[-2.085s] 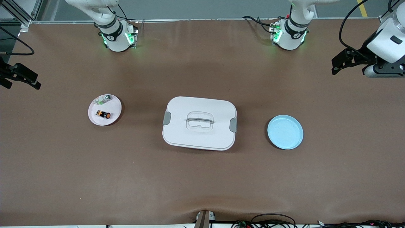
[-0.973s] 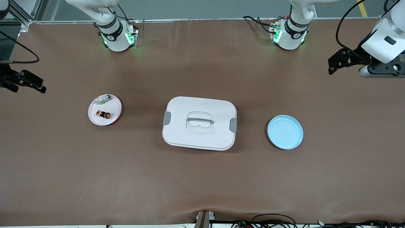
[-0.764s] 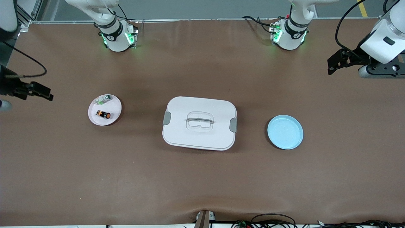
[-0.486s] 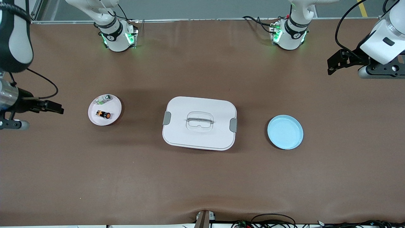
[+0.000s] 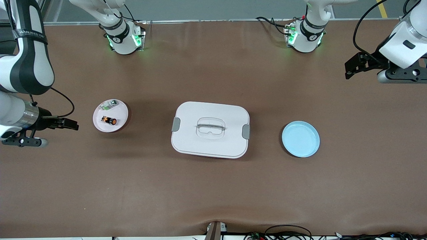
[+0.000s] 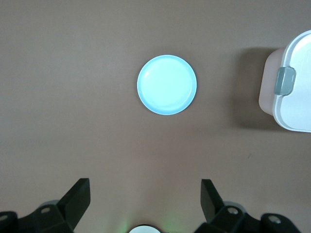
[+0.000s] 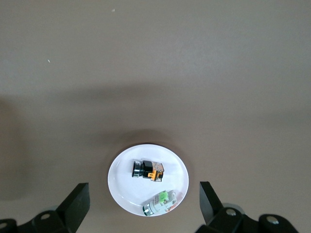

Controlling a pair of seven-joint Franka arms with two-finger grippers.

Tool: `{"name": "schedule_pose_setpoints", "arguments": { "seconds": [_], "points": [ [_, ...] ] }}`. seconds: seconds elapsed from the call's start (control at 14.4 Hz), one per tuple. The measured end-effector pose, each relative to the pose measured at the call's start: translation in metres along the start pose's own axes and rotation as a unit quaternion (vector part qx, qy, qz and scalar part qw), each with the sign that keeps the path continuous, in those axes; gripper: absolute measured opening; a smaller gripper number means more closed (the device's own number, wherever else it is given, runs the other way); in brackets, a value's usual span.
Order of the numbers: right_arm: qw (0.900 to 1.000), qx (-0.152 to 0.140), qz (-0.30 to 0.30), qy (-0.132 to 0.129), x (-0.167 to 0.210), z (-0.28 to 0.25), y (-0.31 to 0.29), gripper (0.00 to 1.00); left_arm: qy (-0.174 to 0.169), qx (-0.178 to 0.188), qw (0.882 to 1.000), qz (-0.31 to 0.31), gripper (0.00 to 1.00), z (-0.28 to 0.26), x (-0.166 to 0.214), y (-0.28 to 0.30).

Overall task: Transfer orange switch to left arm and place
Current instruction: 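Move the right gripper down toward the switch on the white plate, then close the right gripper on the orange-and-black switch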

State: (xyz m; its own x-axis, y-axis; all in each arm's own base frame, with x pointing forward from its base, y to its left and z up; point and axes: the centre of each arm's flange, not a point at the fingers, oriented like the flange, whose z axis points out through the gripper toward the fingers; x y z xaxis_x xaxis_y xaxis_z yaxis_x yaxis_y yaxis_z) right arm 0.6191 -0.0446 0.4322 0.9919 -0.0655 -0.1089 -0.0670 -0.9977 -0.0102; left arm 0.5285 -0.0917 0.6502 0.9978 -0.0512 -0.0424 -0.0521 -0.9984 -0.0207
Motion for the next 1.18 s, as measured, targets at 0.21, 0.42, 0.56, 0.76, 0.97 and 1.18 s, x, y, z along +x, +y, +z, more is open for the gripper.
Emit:
{"name": "schedule_pose_setpoints", "arguments": {
  "seconds": [0.21, 0.42, 0.56, 0.76, 0.97, 1.18],
  "points": [
    [1.000, 0.001, -0.001, -0.019, -0.009, 0.020, -0.002, 1.00, 0.000, 0.000, 1.000, 0.000, 1.00, 0.000, 0.000, 0.000],
    [1.000, 0.000, 0.000, -0.015, -0.026, 0.037, 0.000, 1.00, 0.000, 0.000, 1.000, 0.000, 1.00, 0.001, 0.000, 0.000],
    [1.000, 0.000, 0.001, 0.005, -0.041, 0.057, 0.000, 1.00, 0.000, 0.000, 1.000, 0.000, 1.00, 0.001, 0.001, 0.000],
    [1.000, 0.009, 0.010, 0.026, -0.061, 0.095, -0.001, 1.00, 0.000, 0.000, 1.000, 0.000, 1.00, 0.001, 0.001, 0.000],
    [0.998, 0.038, 0.038, 0.041, -0.075, 0.128, -0.001, 1.00, 0.000, 0.000, 1.000, -0.001, 1.00, 0.001, 0.001, -0.001],
    [0.996, 0.049, 0.056, 0.045, -0.086, 0.150, 0.001, 1.00, 0.000, 0.000, 1.000, -0.001, 1.00, 0.001, 0.001, -0.002]
  ]
}}
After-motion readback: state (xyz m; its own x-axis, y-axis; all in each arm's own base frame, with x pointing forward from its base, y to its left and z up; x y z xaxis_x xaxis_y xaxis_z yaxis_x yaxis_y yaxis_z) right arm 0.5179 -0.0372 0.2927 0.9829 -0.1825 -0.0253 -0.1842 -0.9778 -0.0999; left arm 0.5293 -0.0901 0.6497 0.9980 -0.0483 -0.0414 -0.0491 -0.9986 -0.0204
